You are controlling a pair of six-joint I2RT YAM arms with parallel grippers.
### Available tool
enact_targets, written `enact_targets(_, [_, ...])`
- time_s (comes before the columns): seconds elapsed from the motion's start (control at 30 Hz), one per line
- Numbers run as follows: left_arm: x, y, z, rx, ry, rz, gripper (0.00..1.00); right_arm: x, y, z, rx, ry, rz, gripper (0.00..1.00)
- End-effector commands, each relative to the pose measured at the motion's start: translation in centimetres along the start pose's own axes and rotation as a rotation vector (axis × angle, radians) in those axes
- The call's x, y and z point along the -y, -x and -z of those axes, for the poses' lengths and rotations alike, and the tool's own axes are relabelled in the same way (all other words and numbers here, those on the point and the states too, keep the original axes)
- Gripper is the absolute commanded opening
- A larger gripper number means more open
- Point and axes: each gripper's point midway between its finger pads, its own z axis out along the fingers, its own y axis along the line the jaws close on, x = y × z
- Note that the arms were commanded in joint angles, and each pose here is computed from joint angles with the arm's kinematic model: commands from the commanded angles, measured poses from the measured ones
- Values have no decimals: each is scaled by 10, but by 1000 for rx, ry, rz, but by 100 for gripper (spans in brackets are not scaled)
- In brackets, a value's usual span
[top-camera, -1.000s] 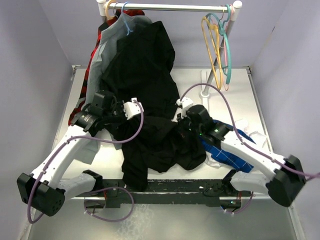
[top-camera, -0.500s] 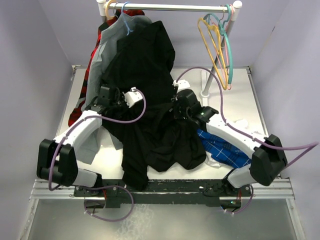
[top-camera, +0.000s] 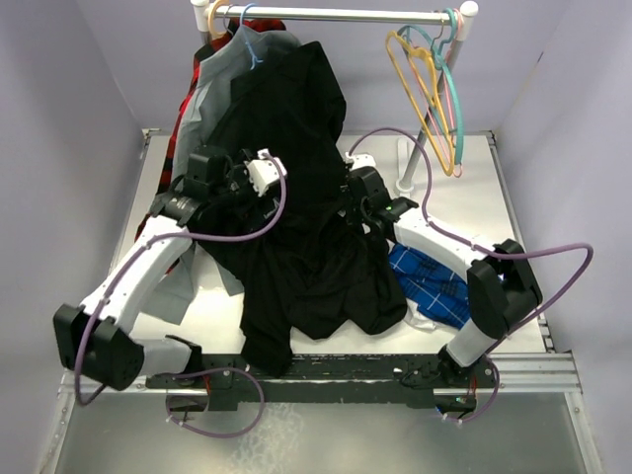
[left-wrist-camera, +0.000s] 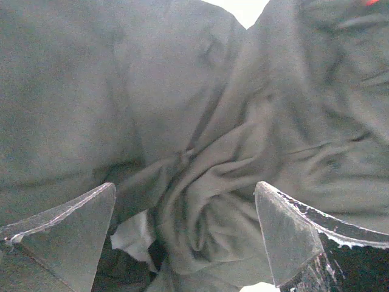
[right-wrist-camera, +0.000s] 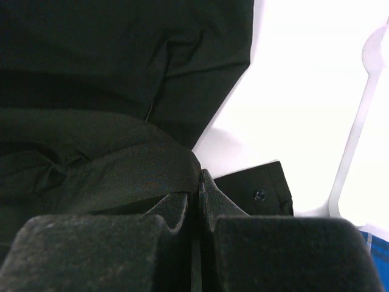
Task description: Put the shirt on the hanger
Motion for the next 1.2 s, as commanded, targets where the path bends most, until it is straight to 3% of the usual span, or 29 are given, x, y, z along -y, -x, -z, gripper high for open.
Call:
enact_targets(0.0, [57,59,35,66,-166,25,99,-6,41,9,101,32,-31,0])
enact_targets(0.1, [85,74,35,126,-204,114,99,-5,42,8,102,36,-28,0])
enact_targets(0.23, [72,60,7,98,-83,298,99,-7,42,8,93,66,-30,1])
enact_targets(0.3, [77,56,-5,114,-93,330,99,-11,42,9,88,96,-23,14])
enact_targets(0.43, [89,45,-25,103,-126,417,99,-9,55,26,145,111,-44,58])
enact_targets(0.47, [88,43,-29,101,-111,425,99,-9,60,35,168,125,-39,72])
enact_targets(0.5, [86,41,-31,94,-96,430,99,-7,65,46,195,132,-30,93])
enact_targets(0.53, [82,40,-32,89,-76,434,99,-4,72,57,232,137,-16,100])
enact_targets(0.73, [67,54,-27,84,-22,460,99,-22,95,129,377,350,121,100])
enact_targets(0.87, [62,70,-16,88,-24,485,99,-23,146,185,468,383,160,100])
enact_targets(0.93, [55,72,-11,82,0,518,99,-10,178,205,491,305,183,98])
enact_targets(1.0, [58,77,-9,84,-32,499,99,4,213,226,542,247,178,86])
enact_targets(1.1, [61,83,-6,98,-61,492,99,35,258,235,547,218,105,58])
enact_targets(1.17, [61,85,-7,96,-68,501,99,55,277,235,561,191,56,53])
